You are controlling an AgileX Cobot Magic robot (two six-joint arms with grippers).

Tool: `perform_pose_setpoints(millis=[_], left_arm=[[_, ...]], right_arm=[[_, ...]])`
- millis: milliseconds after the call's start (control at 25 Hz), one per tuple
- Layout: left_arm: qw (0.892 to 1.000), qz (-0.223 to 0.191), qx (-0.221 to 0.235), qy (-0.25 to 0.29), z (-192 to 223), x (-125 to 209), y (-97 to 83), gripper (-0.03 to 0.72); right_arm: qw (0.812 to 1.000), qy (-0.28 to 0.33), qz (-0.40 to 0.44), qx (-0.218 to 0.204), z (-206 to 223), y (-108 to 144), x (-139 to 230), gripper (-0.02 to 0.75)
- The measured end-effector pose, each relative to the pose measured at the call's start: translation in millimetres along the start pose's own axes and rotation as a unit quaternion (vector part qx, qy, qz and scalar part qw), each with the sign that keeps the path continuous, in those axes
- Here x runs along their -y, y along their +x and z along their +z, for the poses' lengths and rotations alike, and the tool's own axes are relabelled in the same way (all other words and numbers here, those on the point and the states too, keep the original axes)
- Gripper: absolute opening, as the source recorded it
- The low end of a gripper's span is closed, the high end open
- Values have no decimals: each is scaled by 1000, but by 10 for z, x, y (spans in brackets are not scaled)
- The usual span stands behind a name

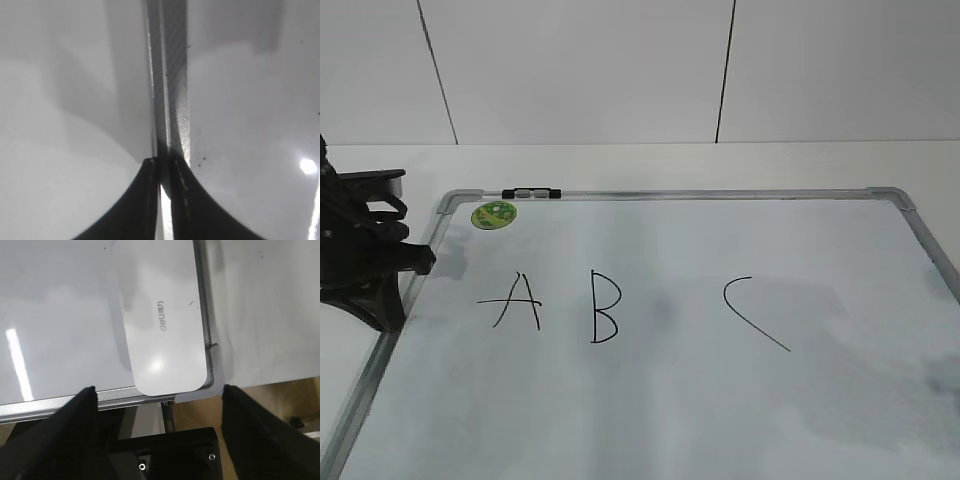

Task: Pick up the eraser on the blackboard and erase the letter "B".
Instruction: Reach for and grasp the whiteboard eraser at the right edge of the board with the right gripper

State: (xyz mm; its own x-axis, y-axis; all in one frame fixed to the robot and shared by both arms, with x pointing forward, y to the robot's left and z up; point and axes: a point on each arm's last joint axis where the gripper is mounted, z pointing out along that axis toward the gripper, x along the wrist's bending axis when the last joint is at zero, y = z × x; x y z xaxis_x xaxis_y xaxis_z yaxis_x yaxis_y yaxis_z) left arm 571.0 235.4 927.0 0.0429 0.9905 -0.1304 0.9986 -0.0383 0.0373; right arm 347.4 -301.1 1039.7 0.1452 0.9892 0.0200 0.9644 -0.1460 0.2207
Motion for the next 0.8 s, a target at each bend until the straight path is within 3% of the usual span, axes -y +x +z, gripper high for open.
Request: perform_pose_setpoints(millis=[800], left_arm=[[1000,0,0,0,0,0,0,31]], right_arm=[[995,-84,-45,3,342,-6,-72,591]])
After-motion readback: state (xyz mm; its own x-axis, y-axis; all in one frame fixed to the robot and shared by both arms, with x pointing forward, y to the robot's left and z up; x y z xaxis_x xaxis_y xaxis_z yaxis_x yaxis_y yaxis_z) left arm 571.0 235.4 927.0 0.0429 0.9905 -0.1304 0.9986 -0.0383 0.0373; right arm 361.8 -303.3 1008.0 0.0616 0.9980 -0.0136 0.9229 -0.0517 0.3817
